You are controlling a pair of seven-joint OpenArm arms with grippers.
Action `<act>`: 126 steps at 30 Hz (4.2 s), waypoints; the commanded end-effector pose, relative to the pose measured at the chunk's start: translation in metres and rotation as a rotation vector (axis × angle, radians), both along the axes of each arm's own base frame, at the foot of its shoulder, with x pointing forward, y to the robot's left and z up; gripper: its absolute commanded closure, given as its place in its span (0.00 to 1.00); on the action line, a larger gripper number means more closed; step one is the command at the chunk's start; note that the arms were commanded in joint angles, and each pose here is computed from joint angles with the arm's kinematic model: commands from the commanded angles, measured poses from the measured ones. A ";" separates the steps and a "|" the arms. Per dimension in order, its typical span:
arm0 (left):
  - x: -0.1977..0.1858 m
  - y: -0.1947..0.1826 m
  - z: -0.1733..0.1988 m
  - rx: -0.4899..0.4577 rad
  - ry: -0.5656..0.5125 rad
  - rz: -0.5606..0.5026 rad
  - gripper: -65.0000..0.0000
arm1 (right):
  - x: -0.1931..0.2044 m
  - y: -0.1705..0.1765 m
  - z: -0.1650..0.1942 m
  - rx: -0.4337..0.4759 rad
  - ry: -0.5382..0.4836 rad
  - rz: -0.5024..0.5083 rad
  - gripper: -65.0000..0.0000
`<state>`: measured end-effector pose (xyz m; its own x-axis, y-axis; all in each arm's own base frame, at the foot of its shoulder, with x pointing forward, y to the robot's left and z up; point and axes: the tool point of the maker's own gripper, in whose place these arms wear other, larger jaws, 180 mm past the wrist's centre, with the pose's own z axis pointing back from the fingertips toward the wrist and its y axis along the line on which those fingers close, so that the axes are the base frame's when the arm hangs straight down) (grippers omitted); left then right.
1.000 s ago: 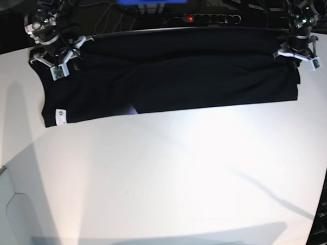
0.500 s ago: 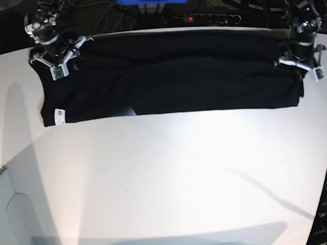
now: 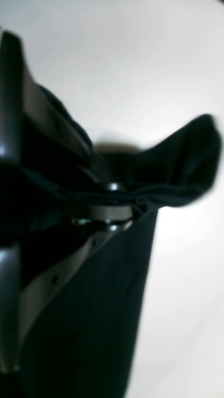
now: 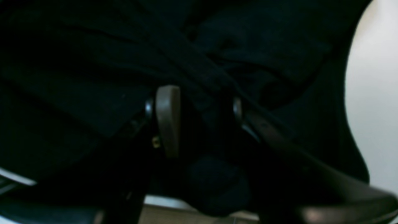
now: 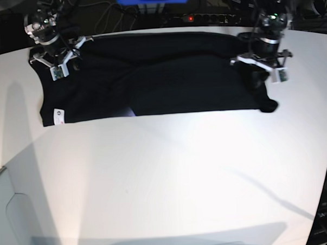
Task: Fold the T-shirt properly
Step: 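Fold the shirt's end with the left gripper toward the right gripper, then release the folded end and move the left gripper back to the shirt's corner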
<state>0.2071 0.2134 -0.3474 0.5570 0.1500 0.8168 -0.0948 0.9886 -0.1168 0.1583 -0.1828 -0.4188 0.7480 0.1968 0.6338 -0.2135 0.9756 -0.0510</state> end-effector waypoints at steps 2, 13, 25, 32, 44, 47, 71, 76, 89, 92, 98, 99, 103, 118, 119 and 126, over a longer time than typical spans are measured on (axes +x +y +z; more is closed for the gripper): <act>0.005 -0.024 0.006 -0.032 -0.033 -0.058 1.00 | -0.002 -0.001 0.002 -0.008 0.003 0.014 0.66; 0.001 -0.127 -0.010 -0.210 0.037 -0.177 1.00 | -0.002 0.002 0.001 0.001 0.002 0.008 0.66; -0.002 -0.179 -0.014 -0.327 0.100 -0.106 1.00 | -0.002 0.003 0.001 0.003 0.002 0.006 0.66; 0.008 -0.196 -0.004 -0.327 0.067 -0.183 1.00 | -0.002 0.003 0.001 0.003 0.002 0.006 0.66; 0.003 -0.233 -0.002 -0.288 0.066 -0.387 1.00 | 0.002 0.003 0.003 0.003 -0.007 0.006 0.66; 0.003 -0.232 -0.008 -0.281 0.080 -0.388 1.00 | 0.002 0.003 0.003 0.003 -0.007 0.006 0.66; 0.015 -0.256 -0.011 -0.244 0.066 -0.503 1.00 | 0.002 0.003 0.003 0.004 -0.007 0.006 0.66; 0.014 -0.266 -0.008 -0.237 0.054 -0.547 1.00 | 0.003 0.003 0.003 0.003 -0.008 0.006 0.66; 0.014 -0.274 -0.007 -0.232 0.051 -0.577 0.66 | 0.003 0.003 0.003 0.003 -0.008 0.006 0.66; 0.013 -0.272 -0.002 -0.238 0.040 -0.575 0.51 | 0.003 0.003 0.003 0.003 -0.008 0.006 0.66; 0.012 -0.240 0.036 -0.247 -0.051 -0.523 0.45 | 0.003 0.003 0.003 0.004 -0.008 0.006 0.66; 0.009 -0.229 0.030 -0.233 -0.034 -0.497 0.45 | 0.003 0.003 0.003 0.004 -0.010 0.006 0.66; 0.003 -0.171 0.010 -0.144 -0.004 -0.382 0.45 | 0.004 0.003 0.004 0.004 -0.013 0.006 0.66; -0.037 -0.120 -0.016 -0.071 0.079 -0.280 0.82 | 0.012 0.003 0.007 0.004 -0.031 0.006 0.66; -0.041 -0.127 -0.017 -0.082 0.088 -0.300 0.84 | 0.012 0.003 0.007 0.004 -0.031 0.006 0.66; -0.076 -0.180 -0.034 -0.121 0.235 -0.511 0.93 | 0.012 0.003 0.007 0.004 -0.031 0.006 0.66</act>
